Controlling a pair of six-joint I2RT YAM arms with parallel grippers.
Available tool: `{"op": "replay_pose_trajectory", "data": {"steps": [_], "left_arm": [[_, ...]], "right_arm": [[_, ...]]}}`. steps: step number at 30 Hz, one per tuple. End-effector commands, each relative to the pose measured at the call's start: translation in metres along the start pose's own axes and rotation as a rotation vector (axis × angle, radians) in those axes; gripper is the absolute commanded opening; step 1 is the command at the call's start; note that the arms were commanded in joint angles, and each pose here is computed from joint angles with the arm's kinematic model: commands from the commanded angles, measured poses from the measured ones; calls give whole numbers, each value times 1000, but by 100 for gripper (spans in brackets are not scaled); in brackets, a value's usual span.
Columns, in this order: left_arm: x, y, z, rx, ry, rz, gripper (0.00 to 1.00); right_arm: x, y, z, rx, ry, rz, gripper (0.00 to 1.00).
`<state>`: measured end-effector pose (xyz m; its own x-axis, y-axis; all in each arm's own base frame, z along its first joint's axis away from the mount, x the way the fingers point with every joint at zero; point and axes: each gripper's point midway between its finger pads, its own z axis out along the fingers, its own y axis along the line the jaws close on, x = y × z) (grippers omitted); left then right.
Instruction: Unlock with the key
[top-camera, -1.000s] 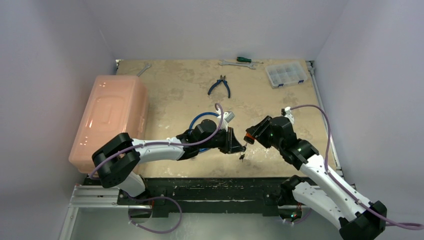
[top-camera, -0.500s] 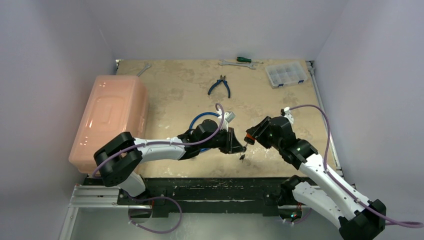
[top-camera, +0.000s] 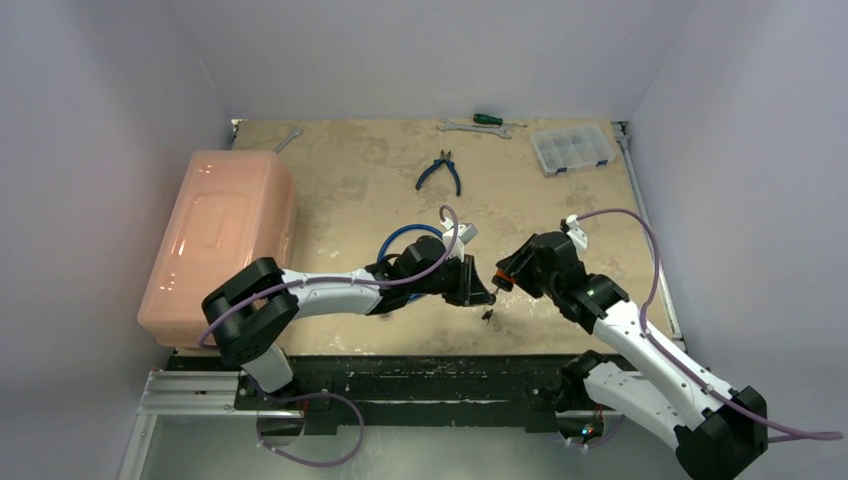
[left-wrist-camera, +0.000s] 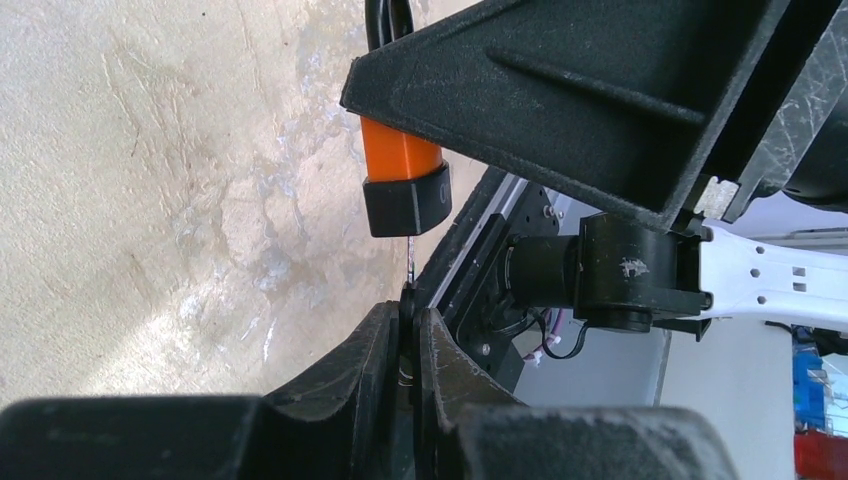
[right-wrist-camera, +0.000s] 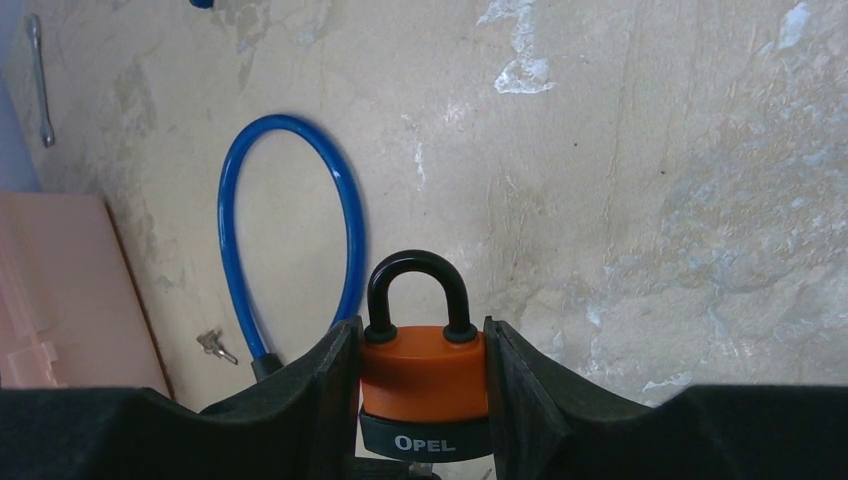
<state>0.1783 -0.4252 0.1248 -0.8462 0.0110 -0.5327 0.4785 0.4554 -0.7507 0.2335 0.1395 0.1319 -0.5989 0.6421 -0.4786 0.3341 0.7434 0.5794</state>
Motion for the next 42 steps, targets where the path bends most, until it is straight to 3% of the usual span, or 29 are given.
{"op": "replay_pose_trajectory", "data": {"steps": [1, 11, 18, 33, 42], "left_arm": [[-39, -15, 6, 17, -118, 11, 0], [-45, -15, 8, 12, -141, -31, 0], [-51, -9, -1, 168, -150, -191, 0], [-59, 18, -1, -33, -170, -53, 0], [-68, 19, -2, -57, -207, -29, 0]], "right_arm": [[-4, 9, -6, -12, 2, -15, 0], [1, 12, -4, -33, 20, -8, 0], [6, 18, -3, -80, 41, -16, 0], [12, 18, 3, -52, 74, -13, 0], [24, 22, 7, -65, 119, -2, 0]]}}
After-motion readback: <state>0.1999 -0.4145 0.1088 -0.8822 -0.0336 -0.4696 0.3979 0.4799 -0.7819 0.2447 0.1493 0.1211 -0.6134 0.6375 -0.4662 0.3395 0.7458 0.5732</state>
